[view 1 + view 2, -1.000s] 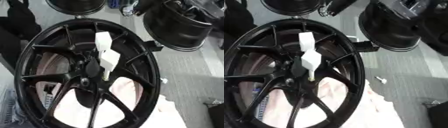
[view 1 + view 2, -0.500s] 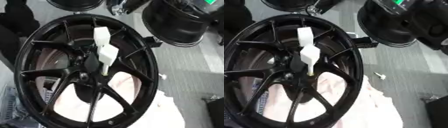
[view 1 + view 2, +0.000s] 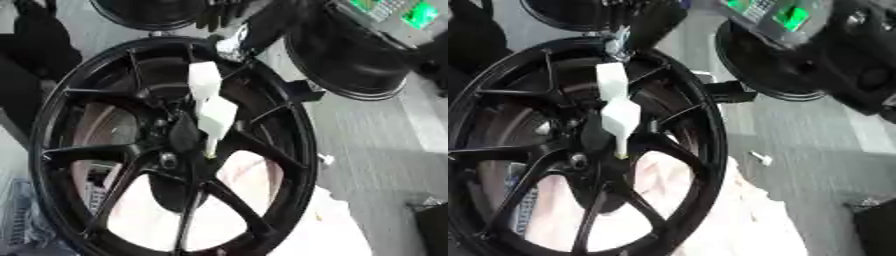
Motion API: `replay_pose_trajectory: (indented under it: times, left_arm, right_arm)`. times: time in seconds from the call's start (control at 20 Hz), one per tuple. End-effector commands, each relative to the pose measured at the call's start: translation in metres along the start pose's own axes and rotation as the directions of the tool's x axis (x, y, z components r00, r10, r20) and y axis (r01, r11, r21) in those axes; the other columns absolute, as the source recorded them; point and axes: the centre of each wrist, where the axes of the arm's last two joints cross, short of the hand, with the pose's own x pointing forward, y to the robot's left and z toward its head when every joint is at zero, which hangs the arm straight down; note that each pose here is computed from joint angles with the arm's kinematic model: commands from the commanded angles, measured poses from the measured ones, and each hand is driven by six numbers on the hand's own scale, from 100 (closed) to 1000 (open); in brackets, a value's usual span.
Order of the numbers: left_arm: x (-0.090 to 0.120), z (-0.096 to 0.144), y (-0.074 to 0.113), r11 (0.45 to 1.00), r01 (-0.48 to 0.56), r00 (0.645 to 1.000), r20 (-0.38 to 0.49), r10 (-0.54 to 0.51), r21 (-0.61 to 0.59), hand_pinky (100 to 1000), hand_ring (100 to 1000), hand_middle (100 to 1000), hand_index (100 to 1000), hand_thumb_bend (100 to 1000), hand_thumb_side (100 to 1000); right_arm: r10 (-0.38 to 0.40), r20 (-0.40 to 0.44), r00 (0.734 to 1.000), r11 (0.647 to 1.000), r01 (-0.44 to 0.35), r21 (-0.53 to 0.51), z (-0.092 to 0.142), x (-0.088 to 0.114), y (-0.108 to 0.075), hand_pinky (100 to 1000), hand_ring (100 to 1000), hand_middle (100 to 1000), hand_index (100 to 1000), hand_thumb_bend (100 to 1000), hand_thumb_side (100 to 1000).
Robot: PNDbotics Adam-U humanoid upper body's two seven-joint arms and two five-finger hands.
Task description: Pull the pin out of the wheel hub.
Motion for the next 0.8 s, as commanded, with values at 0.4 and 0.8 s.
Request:
replay_pose_trajectory:
  times: [0.4,0.8]
  left_arm:
    - [0.003,0.000,0.005,1.000,0.023,1.000,0.012,-0.023,-0.002,653,530,545,715,234,326]
    - [0.001,0.003,0.007,1.000,0.029,1.000,-0.001,-0.029,0.002,651,528,544,714,229,332]
  right_arm:
    - [0.019,-0.115,0.993,0.989,-0.035,-0.141,0.033,0.029,0.002,900,846,780,867,100,348]
    - [-0.010,-0.147,0.989,0.982,-0.018,-0.186,0.044,0.041,0.007,895,843,775,866,100,322]
